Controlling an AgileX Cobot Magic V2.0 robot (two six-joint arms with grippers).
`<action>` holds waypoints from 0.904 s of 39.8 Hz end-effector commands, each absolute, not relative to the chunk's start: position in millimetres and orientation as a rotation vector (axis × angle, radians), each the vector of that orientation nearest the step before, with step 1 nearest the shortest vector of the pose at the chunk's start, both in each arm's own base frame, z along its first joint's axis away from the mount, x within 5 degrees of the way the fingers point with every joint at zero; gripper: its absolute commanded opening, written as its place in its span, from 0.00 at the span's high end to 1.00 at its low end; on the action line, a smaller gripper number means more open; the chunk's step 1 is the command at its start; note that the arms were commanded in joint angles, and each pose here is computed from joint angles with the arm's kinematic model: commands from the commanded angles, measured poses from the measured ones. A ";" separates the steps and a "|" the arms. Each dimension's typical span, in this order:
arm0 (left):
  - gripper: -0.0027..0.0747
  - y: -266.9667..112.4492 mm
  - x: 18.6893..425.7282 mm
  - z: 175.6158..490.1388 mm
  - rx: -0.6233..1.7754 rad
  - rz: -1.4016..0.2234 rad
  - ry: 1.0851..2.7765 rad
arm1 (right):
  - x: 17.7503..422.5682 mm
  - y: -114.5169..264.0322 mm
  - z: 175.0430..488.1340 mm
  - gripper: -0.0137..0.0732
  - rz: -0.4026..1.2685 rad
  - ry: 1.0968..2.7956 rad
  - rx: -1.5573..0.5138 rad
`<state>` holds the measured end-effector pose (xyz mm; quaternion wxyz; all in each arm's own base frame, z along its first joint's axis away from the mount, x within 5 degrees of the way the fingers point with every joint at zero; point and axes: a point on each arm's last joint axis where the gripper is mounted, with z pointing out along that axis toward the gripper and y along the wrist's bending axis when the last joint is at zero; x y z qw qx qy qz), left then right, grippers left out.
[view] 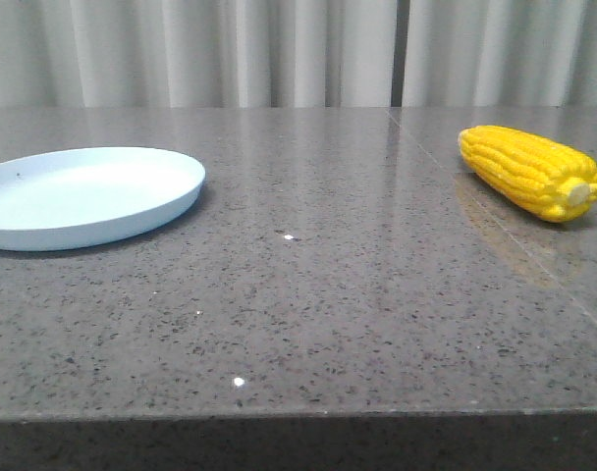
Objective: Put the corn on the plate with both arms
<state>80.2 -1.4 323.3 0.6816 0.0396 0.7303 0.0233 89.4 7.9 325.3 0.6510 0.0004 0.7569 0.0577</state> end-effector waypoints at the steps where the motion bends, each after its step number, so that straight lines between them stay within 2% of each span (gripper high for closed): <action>1: 0.13 -1.7 80.1 341.9 0.075 0.042 1.535 | 90.7 6.9 343.9 0.15 0.116 1.610 -0.002; 12: 0.17 -3.1 85.0 341.5 0.033 -0.024 1.561 | 90.7 6.9 343.8 0.16 0.116 1.611 -0.002; 16: 0.17 -4.8 98.0 341.8 0.043 -0.035 1.633 | 90.7 6.9 343.8 0.16 0.116 1.611 -0.002; 25: 0.17 -22.3 152.7 350.0 0.151 -0.093 1.862 | 90.7 6.9 343.8 0.16 0.116 1.611 -0.002; 36: 0.17 -41.0 226.9 335.3 0.244 -0.080 2.317 | 90.7 6.9 343.8 0.16 0.116 1.611 -0.002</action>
